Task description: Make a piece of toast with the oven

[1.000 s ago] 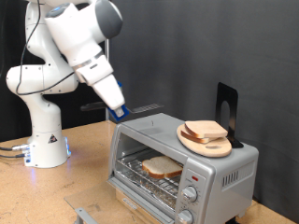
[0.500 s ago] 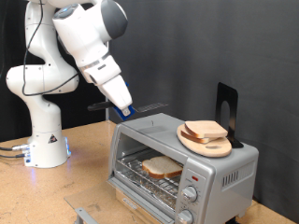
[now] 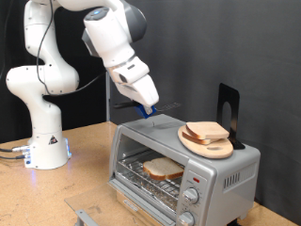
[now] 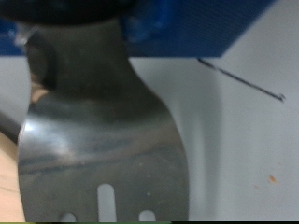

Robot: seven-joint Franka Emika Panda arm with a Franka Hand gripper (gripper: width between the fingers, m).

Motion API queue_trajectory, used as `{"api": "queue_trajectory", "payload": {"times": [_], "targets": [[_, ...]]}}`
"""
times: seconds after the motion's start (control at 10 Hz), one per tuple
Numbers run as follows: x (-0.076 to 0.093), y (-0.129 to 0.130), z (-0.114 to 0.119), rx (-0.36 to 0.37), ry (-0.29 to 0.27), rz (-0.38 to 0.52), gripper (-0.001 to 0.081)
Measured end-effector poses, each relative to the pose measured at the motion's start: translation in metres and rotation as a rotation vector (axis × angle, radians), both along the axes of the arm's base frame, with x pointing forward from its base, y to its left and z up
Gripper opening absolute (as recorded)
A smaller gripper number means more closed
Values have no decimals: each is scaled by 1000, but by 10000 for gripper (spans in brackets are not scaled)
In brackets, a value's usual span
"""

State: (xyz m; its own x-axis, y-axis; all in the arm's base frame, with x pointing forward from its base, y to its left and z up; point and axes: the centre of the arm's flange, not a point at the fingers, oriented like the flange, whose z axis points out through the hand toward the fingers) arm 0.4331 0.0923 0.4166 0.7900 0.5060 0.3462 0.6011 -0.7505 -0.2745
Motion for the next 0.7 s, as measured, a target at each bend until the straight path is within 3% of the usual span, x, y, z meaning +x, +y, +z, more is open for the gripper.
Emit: {"api": "queue_trajectory", "payload": {"times": [0.3,0.7], "targets": [[-12,22,-9,-12,10,38,391],[-24,34,-37,-59,22,14,391]]}}
